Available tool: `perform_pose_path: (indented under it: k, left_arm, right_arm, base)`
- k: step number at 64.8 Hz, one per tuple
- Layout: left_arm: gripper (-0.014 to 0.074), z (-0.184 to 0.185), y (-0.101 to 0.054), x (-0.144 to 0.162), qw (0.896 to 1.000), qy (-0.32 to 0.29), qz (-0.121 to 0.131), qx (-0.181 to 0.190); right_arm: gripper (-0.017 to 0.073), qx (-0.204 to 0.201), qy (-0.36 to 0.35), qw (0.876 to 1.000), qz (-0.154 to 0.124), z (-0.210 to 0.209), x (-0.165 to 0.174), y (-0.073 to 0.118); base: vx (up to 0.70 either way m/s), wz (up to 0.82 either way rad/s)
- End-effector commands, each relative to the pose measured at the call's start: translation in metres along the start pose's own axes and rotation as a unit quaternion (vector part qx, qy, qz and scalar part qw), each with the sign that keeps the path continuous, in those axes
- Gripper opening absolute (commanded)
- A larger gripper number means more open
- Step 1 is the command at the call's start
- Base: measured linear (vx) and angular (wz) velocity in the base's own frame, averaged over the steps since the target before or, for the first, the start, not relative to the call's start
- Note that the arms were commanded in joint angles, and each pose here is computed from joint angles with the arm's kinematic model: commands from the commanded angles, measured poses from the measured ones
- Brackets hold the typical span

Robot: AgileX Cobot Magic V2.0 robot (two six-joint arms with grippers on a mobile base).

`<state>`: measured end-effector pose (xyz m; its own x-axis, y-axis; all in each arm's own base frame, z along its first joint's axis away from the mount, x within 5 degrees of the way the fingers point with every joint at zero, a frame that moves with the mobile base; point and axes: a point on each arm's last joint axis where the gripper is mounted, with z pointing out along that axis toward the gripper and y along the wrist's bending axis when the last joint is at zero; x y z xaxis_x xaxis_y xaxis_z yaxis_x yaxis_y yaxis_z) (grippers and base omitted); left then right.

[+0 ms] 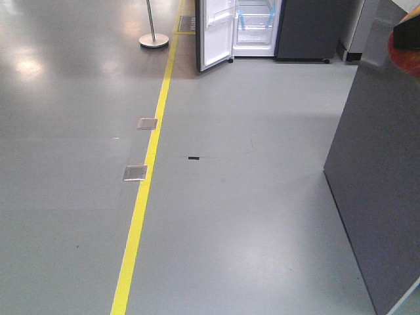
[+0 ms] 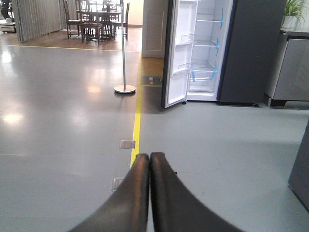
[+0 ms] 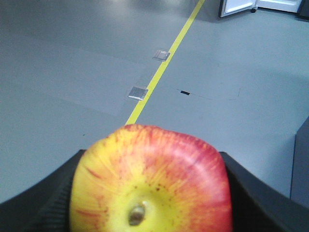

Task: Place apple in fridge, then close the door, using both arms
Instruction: 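Drive the base toward the open refrigerator, apple held in right gripper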

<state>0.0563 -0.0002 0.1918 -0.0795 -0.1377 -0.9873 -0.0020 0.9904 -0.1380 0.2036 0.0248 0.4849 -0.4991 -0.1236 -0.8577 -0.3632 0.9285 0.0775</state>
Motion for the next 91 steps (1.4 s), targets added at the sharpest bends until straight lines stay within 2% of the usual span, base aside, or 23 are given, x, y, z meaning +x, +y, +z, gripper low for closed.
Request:
perform_pose_path:
  k: [1, 91]
  left_arm:
    - [-0.0006, -0.0027, -0.0024, -0.0131, 0.999, -0.052, -0.004, 0.012]
    - [-0.0006, -0.0027, -0.0024, -0.0131, 0.999, -0.052, -0.004, 0.012]
  right_arm:
    - [0.0025, 0.007, -0.055, 0.998, -0.005, -0.0127, -0.0113, 0.003]
    - [0.0025, 0.007, -0.054, 0.998, -0.005, -0.0127, -0.0113, 0.003]
  base:
    - [0.18, 0.02]
    - [0.19, 0.01]
